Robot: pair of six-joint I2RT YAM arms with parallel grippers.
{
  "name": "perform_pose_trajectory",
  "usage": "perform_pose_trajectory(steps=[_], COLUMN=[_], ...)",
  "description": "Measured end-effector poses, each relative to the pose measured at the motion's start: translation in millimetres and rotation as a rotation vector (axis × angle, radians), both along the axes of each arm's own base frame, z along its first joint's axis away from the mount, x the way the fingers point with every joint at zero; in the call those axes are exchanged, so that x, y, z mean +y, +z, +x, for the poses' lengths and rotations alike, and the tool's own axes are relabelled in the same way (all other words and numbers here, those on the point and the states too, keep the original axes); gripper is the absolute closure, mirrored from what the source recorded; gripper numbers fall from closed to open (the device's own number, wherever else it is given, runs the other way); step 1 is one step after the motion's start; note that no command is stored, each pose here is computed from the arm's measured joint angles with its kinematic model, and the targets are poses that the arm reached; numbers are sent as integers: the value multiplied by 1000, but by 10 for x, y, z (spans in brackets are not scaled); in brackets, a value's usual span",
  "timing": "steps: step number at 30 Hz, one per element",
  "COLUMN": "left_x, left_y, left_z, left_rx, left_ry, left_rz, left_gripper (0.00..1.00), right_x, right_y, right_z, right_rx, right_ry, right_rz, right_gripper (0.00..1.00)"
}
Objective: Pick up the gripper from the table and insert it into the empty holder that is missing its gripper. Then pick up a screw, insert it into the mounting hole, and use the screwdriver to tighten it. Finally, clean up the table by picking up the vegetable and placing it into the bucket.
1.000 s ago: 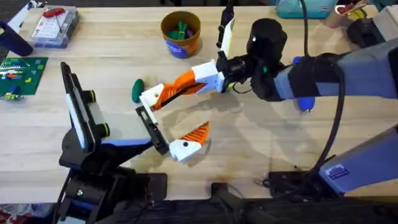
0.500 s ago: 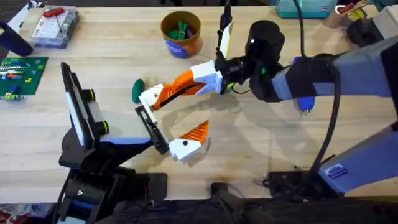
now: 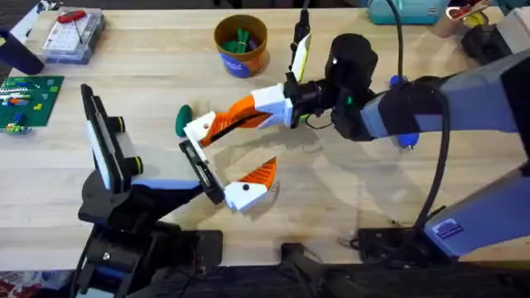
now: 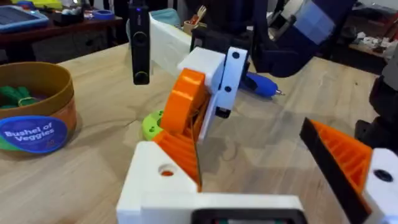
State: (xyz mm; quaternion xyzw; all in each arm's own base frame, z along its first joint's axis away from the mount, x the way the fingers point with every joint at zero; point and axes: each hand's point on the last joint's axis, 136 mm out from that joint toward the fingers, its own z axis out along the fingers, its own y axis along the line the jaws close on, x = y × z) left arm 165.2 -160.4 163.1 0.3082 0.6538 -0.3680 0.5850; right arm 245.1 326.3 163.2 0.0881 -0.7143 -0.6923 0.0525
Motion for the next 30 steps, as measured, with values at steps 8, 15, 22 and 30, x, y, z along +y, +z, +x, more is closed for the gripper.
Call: perform_pose_trajectory(steps=[8, 15, 22, 30], left_x=[-5, -4, -5, -9], left_y=[0, 0, 0, 2], left_z=[-7, -7, -8, -14], left_rx=[5, 6, 5, -5], left_ry=[-5, -4, -5, -10], left_rz=[-4, -4, -4, 2], left_gripper=[4, 4, 4, 4], right_x=[-14, -14, -16, -26], right_y=[-4, -5, 15, 42], right_z=[-18, -15, -20, -36], right_rx=[2, 18, 21, 36], right_ry=[-13, -18, -18, -21], right_rz=[-3, -7, -7, -19], right_gripper=[994, 994, 994, 994])
